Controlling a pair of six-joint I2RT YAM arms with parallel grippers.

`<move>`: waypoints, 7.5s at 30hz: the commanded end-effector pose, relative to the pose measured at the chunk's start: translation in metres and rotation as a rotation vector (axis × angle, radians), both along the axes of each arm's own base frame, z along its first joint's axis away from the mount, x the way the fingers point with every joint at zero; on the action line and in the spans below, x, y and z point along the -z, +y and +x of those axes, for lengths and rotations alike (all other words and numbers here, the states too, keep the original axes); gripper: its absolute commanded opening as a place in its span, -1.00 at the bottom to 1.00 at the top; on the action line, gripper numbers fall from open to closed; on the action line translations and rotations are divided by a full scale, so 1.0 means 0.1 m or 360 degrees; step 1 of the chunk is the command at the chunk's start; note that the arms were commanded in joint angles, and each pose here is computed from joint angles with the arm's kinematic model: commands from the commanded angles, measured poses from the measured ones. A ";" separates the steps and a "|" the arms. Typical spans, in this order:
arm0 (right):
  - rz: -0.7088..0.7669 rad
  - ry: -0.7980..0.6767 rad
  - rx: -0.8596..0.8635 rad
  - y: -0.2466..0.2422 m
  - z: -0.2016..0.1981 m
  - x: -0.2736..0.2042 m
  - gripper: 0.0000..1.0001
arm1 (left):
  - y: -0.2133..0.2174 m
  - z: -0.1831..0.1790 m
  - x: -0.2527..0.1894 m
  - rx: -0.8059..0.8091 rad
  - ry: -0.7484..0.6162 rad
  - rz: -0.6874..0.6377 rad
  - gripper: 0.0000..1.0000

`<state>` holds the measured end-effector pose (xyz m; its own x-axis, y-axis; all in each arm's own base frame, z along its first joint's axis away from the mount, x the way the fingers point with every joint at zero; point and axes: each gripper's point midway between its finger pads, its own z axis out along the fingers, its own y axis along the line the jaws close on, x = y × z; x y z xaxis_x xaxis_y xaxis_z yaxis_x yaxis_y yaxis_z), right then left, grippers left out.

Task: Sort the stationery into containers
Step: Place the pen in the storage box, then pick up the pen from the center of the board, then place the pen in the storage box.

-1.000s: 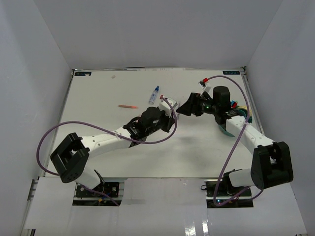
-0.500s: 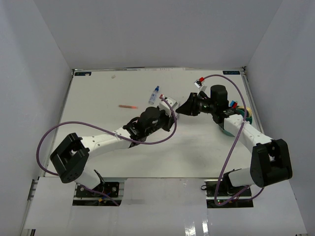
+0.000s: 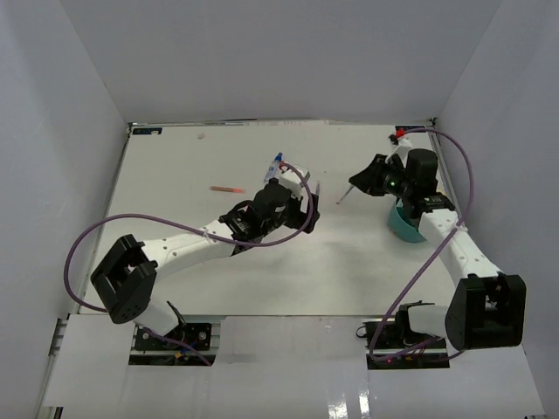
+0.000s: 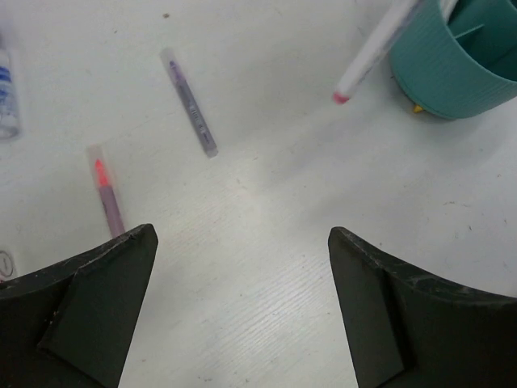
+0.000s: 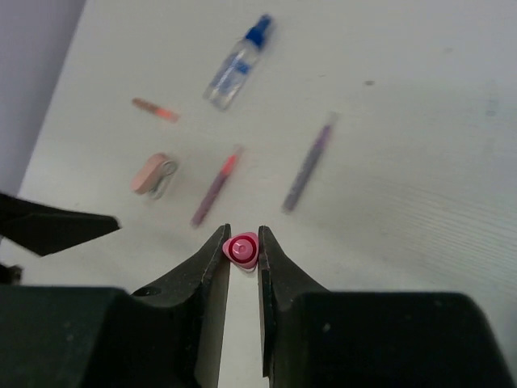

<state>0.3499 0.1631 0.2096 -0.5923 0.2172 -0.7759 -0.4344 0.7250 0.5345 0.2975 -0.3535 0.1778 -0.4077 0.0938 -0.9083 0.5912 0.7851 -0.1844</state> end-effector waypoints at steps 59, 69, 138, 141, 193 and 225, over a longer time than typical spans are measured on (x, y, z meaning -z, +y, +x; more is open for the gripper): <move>-0.0330 -0.0578 0.0819 -1.38 -0.14 -0.92 0.94 | 1.82 0.28 0.14 -0.0657 0.0318 0.0178 0.96; -0.0189 -0.0578 0.0717 -1.14 -0.15 -0.72 0.80 | 1.63 0.29 0.34 -0.0555 0.0454 0.0176 0.96; 0.0094 -0.0136 -0.0392 0.65 -0.44 -0.20 0.81 | -0.04 0.01 -0.12 0.0318 -0.0097 0.0086 -0.68; 0.0117 -0.0125 -0.0417 0.73 -0.44 -0.19 0.80 | -0.07 -0.06 -0.21 0.0361 -0.0158 0.0063 -0.66; -0.0857 -0.0220 0.1538 -2.10 -0.37 -0.25 -0.85 | 1.74 0.37 -0.07 -0.0506 0.0309 0.0101 0.96; -0.0747 -0.0065 0.1700 -2.54 -0.50 -0.03 -0.85 | 1.88 0.32 -0.02 -0.0564 0.0297 0.0154 0.96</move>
